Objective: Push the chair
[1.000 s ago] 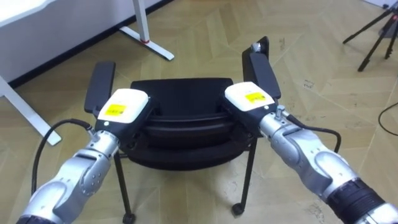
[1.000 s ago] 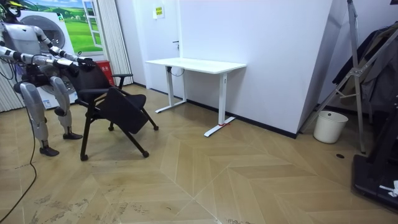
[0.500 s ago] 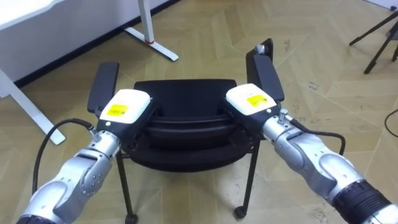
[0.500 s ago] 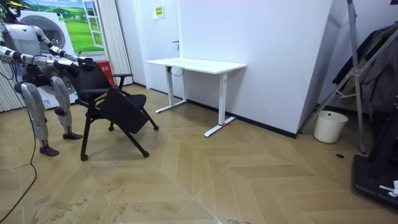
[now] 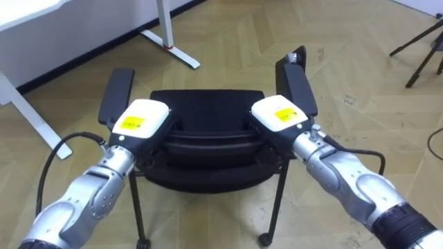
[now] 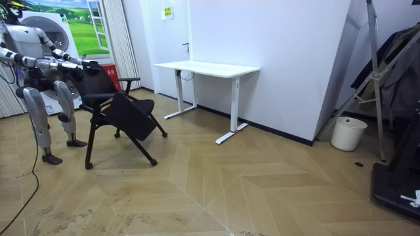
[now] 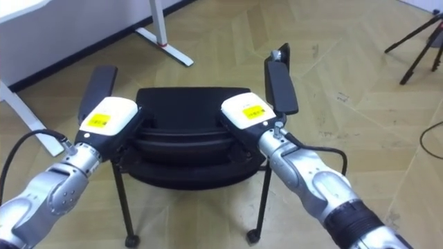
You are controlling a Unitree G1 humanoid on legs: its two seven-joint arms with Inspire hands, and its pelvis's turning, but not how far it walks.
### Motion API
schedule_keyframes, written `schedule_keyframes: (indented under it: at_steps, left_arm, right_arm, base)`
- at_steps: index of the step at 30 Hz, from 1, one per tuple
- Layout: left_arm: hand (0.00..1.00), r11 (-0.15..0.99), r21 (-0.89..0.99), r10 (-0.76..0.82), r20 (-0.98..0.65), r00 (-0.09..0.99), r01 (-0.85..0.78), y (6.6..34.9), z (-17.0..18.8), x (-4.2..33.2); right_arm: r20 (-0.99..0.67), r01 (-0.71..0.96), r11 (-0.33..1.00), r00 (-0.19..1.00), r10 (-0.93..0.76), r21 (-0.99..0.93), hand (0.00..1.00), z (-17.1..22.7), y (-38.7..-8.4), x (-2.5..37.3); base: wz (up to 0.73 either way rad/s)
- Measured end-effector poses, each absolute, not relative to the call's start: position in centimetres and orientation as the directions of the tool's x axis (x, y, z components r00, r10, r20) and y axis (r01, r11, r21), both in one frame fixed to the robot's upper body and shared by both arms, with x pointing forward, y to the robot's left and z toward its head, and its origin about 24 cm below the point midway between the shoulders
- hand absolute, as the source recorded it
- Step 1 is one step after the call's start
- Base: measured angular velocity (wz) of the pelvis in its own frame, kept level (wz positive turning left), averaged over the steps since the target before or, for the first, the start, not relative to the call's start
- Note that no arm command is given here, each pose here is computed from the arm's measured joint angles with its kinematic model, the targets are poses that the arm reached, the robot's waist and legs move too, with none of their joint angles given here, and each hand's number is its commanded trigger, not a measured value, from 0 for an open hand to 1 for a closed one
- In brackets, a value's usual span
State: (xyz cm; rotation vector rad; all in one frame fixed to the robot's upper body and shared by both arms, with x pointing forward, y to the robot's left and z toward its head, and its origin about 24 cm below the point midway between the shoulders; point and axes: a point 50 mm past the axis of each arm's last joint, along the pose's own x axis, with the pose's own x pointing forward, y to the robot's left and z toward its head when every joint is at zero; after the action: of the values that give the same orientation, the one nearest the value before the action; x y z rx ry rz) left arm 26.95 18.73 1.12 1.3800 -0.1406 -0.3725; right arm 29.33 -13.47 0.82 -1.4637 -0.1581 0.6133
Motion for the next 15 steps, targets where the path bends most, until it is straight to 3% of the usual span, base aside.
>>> schedule_keyframes:
  at_steps: [15]
  left_arm:
    - [1.00, 0.153, 0.975, -0.360, -0.096, 0.928, 0.160, 18.49, 1.06, 27.93]
  right_arm:
    - [-0.241, -0.276, -0.002, 0.838, 0.490, -0.961, 1.00, 1.16, -14.34, 29.43]
  base:
    - [0.11]
